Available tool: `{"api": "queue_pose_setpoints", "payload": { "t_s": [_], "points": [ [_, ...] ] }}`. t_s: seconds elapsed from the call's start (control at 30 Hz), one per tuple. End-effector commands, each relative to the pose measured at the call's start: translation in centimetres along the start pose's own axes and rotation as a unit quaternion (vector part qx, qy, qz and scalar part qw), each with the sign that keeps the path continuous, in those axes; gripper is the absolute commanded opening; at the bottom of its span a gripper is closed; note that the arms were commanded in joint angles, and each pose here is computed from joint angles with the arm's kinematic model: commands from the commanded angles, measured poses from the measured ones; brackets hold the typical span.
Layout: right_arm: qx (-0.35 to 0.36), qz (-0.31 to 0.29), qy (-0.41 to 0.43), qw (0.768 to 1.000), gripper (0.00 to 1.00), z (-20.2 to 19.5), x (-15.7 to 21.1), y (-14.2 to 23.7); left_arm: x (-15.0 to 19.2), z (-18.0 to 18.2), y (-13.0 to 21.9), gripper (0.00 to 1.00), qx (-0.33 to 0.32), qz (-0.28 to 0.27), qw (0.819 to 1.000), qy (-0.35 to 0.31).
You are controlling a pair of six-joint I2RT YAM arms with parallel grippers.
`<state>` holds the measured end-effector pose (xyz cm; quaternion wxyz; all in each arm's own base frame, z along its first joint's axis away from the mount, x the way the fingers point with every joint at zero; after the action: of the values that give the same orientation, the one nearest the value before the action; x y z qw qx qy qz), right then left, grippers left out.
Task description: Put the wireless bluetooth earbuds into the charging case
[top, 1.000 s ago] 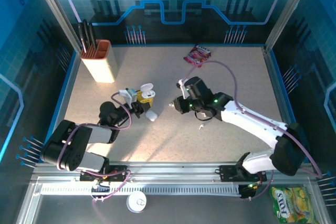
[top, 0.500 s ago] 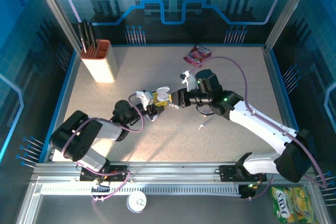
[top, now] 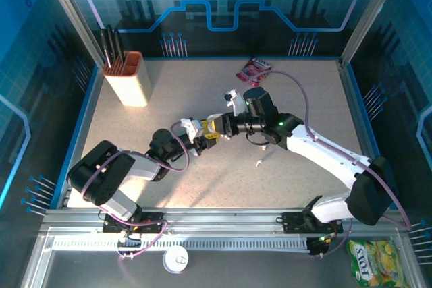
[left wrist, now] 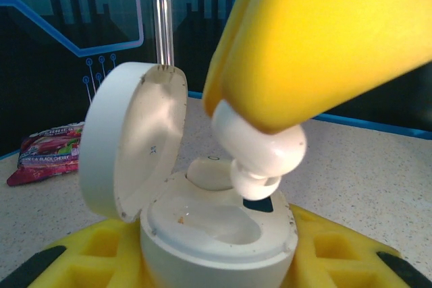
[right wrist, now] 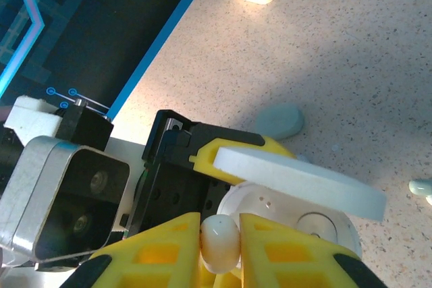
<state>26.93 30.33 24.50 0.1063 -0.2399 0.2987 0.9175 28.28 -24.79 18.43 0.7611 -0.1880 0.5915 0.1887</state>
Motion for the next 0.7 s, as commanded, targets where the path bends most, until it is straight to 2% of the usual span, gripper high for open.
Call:
{"api": "queue_pose_setpoints", "payload": {
  "t_s": [0.0,0.43,0.67],
  "points": [
    [-0.021,-0.005,0.015,1.0,0.2,1.5,-0.7,-0.3,-1.4,0.0,-0.6,0.36,0.005,-0.025,0.999,-0.02],
    [-0.014,0.003,-0.005,1.0,0.2,0.4,-0.2,-1.4,-1.5,0.4,-1.0,0.36,-0.002,-0.027,1.0,-0.011],
    [0.026,0.008,-0.022,0.999,0.26,-1.8,0.5,-2.0,-1.9,0.7,-1.0,0.36,-0.009,-0.031,0.999,-0.004]
  ]
}}
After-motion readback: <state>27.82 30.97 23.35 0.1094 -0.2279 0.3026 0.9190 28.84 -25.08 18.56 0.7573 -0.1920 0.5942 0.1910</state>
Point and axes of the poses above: each hand's point on the last joint's axis, 136 mm out from that joint toward the fingers, its own y axis back along the fingers, its own z axis along the line the jaws close on, x = y × z, the point moved 2 cm from there along y, back along the fingers, and after that the axes turned 13 degrees about -y, right-handed, at the moved point
